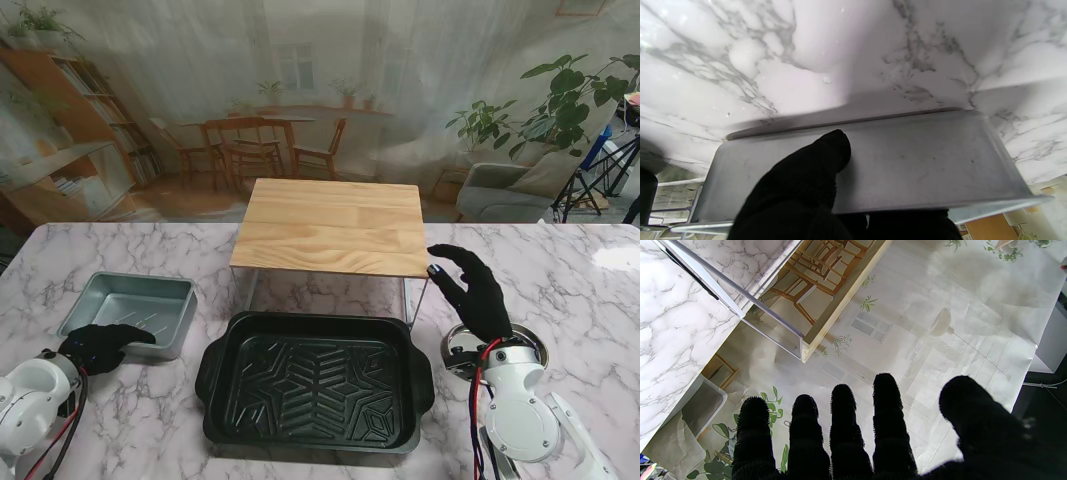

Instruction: Stack the baking trays onto the shelf

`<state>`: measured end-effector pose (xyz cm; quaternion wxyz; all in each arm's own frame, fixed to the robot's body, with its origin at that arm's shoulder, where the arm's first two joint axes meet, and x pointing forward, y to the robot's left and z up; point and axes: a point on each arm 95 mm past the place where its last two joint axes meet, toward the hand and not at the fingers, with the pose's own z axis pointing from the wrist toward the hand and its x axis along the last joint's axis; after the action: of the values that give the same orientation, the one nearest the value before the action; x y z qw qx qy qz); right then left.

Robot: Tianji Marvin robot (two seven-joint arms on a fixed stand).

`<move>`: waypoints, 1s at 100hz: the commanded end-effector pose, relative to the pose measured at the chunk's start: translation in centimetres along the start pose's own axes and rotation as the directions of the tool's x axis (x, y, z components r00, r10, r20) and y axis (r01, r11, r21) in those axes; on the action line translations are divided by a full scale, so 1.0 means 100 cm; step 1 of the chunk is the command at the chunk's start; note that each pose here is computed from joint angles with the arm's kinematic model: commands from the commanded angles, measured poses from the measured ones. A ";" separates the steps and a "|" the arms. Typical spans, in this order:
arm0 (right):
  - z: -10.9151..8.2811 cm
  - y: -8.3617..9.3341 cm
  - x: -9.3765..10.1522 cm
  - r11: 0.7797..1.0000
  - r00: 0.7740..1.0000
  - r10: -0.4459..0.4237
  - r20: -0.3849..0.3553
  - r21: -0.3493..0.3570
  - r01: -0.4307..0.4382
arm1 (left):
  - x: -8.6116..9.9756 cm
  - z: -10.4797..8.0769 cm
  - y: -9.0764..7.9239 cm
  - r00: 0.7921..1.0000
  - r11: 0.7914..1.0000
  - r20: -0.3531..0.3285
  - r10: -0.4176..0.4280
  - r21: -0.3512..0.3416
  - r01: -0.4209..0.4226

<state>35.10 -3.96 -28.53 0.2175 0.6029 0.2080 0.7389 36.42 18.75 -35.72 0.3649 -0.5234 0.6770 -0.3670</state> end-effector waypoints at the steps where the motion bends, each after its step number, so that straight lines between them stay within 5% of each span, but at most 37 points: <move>1: 0.000 -0.002 0.001 1.000 1.000 0.003 0.007 0.002 -0.003 | 0.002 0.001 0.014 1.000 0.999 0.002 -0.020 -0.038 0.020; 26: 0.001 -0.003 0.002 1.000 1.000 0.014 0.018 0.002 -0.014 | 0.006 0.007 0.022 0.999 0.999 0.019 -0.029 -0.037 0.029; 57: 0.001 -0.003 0.003 1.000 0.999 0.031 0.024 -0.002 -0.030 | 0.007 0.009 0.020 1.000 0.995 -0.025 -0.018 0.094 0.021; 100: 0.000 -0.002 0.002 0.999 0.999 0.048 0.026 -0.019 -0.048 | 0.005 0.002 0.008 0.999 0.985 -0.049 -0.021 0.172 0.029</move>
<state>35.19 -3.70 -28.33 0.2089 0.6134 0.1864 0.7385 36.53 18.49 -36.61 0.3912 -0.4956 0.6379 -0.4409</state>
